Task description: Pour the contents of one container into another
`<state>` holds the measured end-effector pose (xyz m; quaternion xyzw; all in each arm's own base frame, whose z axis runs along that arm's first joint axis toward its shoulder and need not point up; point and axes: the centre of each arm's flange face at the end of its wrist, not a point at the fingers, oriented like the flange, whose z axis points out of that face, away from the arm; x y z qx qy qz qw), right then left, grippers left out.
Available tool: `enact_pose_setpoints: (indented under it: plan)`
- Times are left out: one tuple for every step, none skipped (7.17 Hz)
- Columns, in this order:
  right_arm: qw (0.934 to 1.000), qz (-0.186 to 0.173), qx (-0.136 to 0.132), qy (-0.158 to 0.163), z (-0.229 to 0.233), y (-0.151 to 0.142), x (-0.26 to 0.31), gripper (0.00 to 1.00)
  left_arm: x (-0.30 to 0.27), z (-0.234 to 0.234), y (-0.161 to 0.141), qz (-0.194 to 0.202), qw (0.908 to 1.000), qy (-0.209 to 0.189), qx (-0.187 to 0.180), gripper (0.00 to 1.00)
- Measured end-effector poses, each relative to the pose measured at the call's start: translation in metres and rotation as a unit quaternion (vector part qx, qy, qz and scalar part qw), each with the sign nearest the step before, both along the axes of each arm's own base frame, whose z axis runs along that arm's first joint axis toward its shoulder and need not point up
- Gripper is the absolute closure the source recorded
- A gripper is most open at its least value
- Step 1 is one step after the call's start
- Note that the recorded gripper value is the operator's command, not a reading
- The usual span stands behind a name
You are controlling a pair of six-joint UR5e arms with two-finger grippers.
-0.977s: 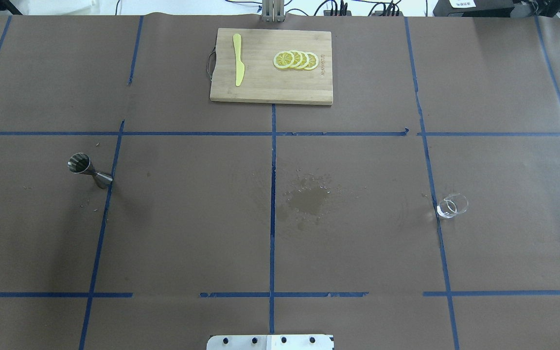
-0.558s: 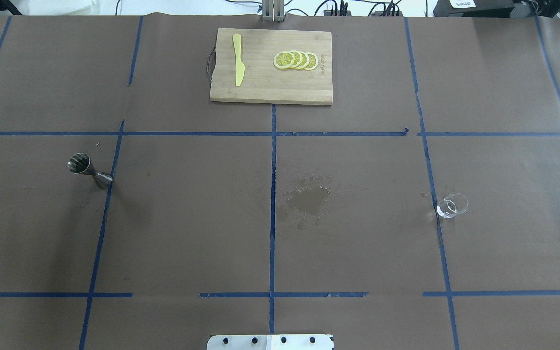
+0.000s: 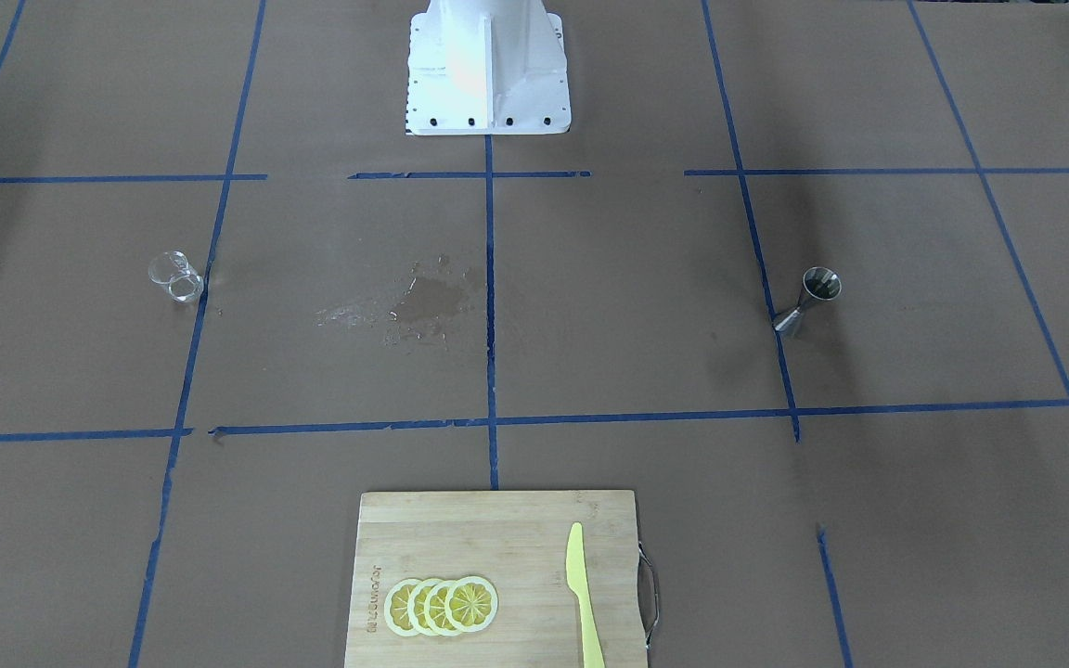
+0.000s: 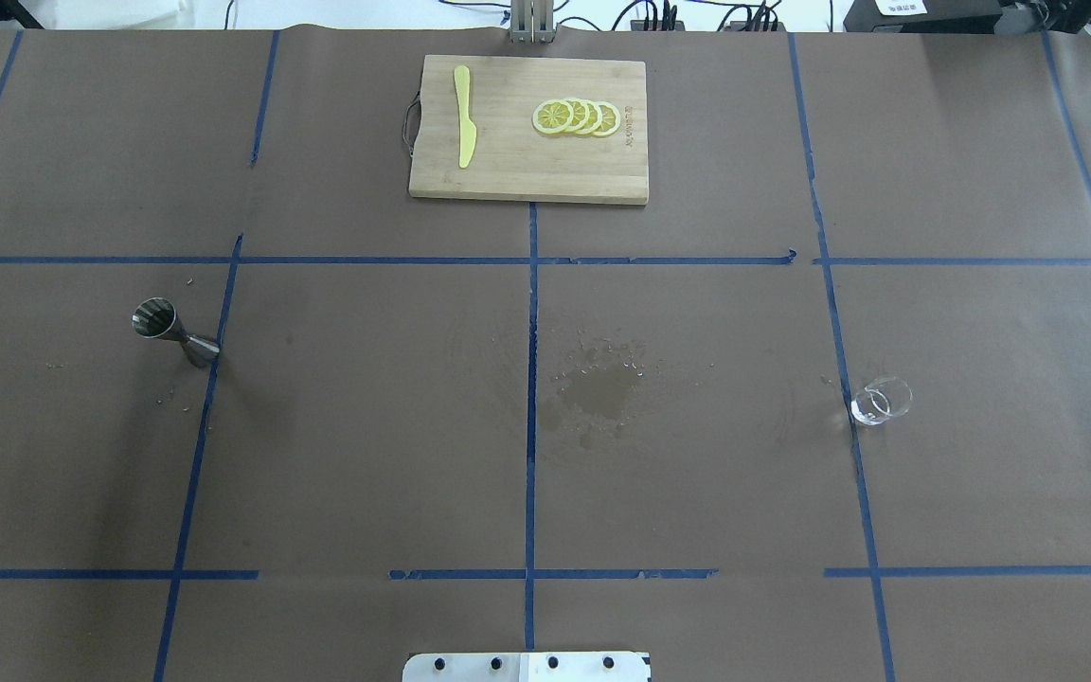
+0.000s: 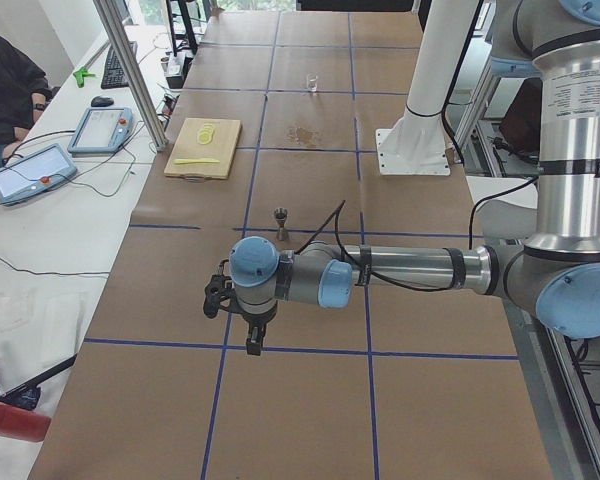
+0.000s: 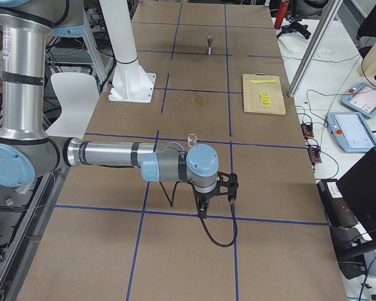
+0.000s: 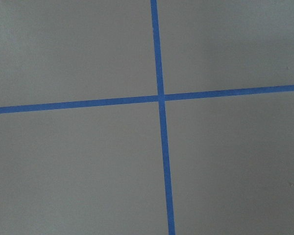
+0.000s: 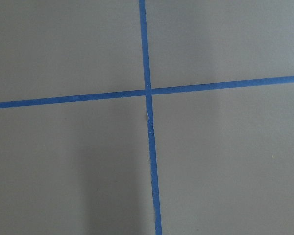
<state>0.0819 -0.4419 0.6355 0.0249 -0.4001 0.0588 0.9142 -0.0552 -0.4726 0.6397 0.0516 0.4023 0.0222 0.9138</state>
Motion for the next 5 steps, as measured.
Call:
enact_pose_setpoints:
  plan:
    - [1.0,-0.001,0.001,0.0,0.0006,0.0007,-0.0001,0.0,0.0001,0.0002,0.0002,0.0,1.0,0.001,0.0,0.0]
    - [1.0,-0.002,0.001,0.0,0.001,0.0012,-0.0002,0.0,0.0001,0.0004,0.0004,0.0,1.0,0.001,0.0,0.0]
    - [1.0,-0.003,0.002,-0.001,0.0012,0.0014,-0.0002,0.0,0.0001,0.0007,0.0004,0.0,1.0,0.001,-0.001,0.0]
    - [1.0,-0.003,0.002,-0.001,0.0013,0.0016,-0.0002,0.0,0.0002,0.0011,0.0005,0.0,1.0,0.001,-0.001,0.0]
    - [1.0,-0.003,0.002,-0.001,0.0013,0.0016,-0.0002,0.0,0.0002,0.0021,0.0005,0.001,1.0,0.001,-0.001,0.0]
